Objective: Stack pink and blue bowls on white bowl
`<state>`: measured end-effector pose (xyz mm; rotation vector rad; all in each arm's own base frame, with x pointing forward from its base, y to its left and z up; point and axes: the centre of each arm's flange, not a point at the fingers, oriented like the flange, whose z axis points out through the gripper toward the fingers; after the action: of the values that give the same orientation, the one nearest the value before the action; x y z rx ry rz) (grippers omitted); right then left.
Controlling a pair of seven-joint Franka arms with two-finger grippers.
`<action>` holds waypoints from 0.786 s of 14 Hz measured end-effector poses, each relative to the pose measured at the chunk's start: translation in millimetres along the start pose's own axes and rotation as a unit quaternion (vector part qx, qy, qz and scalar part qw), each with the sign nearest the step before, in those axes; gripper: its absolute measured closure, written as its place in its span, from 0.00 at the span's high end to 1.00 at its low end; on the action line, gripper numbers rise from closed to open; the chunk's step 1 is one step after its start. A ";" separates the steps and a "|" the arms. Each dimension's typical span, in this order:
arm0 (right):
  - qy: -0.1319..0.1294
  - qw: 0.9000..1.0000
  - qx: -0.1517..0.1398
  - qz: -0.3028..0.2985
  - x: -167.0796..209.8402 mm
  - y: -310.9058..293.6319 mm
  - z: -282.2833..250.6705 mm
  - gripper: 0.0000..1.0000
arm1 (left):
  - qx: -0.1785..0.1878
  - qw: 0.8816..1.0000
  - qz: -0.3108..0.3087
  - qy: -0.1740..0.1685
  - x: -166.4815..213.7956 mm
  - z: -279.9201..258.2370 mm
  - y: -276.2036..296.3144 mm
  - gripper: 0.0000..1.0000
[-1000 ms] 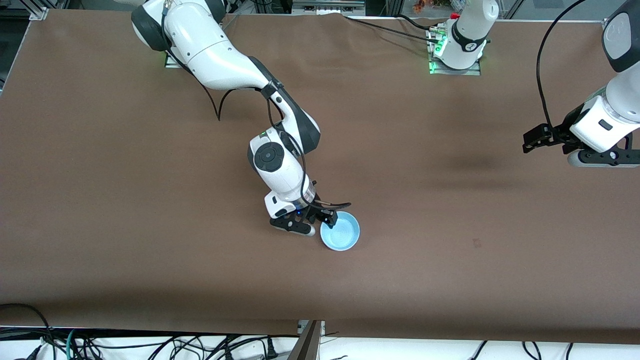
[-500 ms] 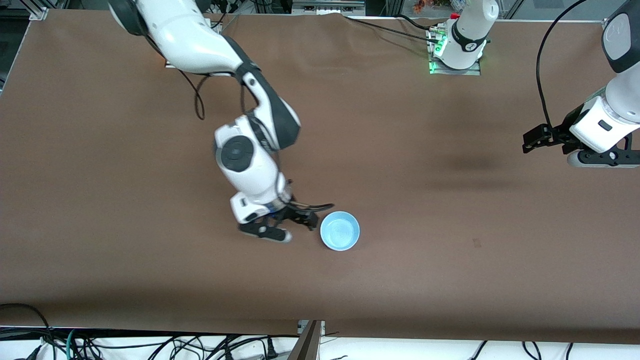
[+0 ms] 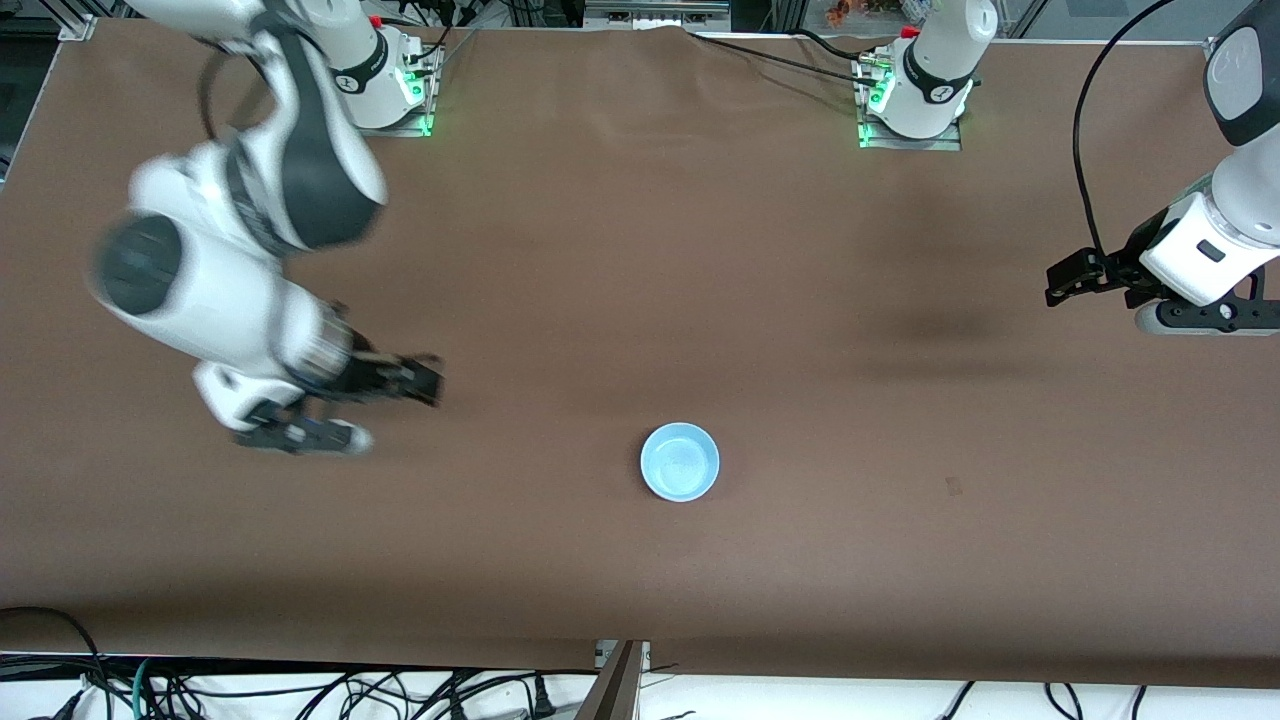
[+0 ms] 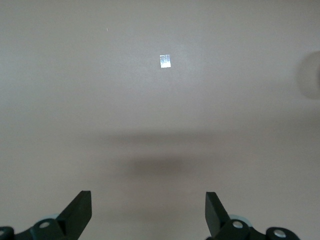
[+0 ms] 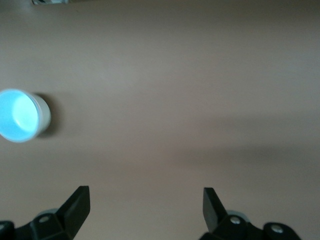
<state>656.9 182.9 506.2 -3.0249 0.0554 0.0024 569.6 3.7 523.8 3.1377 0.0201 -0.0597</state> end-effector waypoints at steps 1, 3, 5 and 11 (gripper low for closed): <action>-0.003 1.000 0.002 -0.004 -16.8 23.0 -20.3 1.00 | 0.000 1.000 0.000 0.000 0.0 -0.1 -0.1 1.00; -0.009 1.000 0.008 -0.010 -54.7 58.3 -52.1 1.00 | 0.000 1.000 0.000 0.000 0.0 -0.1 -0.1 1.00; -0.010 1.000 -0.007 -0.017 -88.6 80.9 -73.0 1.00 | 0.000 1.000 0.000 0.000 0.0 -0.1 -0.1 1.00; -0.015 0.997 -0.029 -0.075 -120.4 116.3 -80.0 1.00 | 0.000 1.000 0.000 0.000 0.0 0.3 -0.1 1.00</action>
<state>532.3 62.6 572.6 -3.0772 -0.1768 0.0377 569.6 3.8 523.5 3.1376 0.0203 -0.0605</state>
